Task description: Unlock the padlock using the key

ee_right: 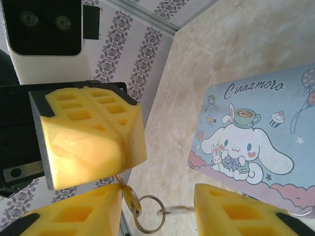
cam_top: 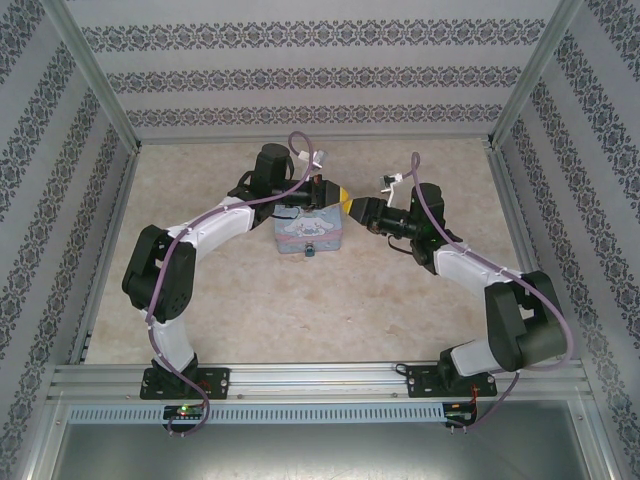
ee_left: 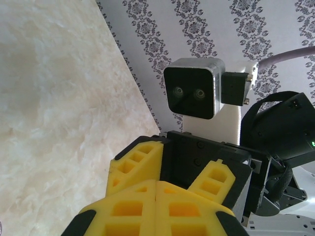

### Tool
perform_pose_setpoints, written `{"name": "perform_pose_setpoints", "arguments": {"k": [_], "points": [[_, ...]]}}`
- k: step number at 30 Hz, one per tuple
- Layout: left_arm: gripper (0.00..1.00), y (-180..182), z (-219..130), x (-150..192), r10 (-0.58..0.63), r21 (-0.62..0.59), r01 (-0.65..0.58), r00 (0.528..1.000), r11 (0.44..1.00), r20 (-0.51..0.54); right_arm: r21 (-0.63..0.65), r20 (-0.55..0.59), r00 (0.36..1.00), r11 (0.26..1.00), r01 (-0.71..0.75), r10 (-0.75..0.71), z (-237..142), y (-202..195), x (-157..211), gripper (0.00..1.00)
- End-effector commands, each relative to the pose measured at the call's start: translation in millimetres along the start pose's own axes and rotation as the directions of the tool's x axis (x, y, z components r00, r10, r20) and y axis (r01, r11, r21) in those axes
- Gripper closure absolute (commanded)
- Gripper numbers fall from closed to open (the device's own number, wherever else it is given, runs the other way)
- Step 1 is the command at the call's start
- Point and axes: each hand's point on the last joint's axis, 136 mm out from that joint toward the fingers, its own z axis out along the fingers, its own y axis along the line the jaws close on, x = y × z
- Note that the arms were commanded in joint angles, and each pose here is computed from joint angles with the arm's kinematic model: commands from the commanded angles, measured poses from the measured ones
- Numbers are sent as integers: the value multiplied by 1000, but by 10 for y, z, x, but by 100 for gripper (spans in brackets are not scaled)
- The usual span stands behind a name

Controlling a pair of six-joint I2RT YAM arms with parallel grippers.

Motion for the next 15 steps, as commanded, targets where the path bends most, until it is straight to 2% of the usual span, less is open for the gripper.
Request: {"name": "perform_pose_setpoints", "arguments": {"k": [1, 6, 9, 13, 15], "points": [[100, -60, -35, -81, 31, 31, -31, 999, 999, 22, -38, 7, 998, 998, 56, -56, 39, 122, -69, 61], [100, -42, -22, -80, 29, 30, -30, 999, 999, 19, -29, 13, 999, 998, 52, -51, 16, 85, -63, 70], [100, -24, -10, -74, 26, 29, -26, 1000, 999, 16, -23, 17, 999, 999, 46, -46, -5, 55, -66, 80], [100, -8, 1, -84, 20, 29, -20, 1000, 999, 20, -23, 18, 999, 999, 42, -41, -18, 47, -76, 97], [100, 20, 1, -108, 5, 18, -6, 999, 1000, 32, -23, 16, 999, 999, 42, -42, -25, 47, -70, 100]]}}
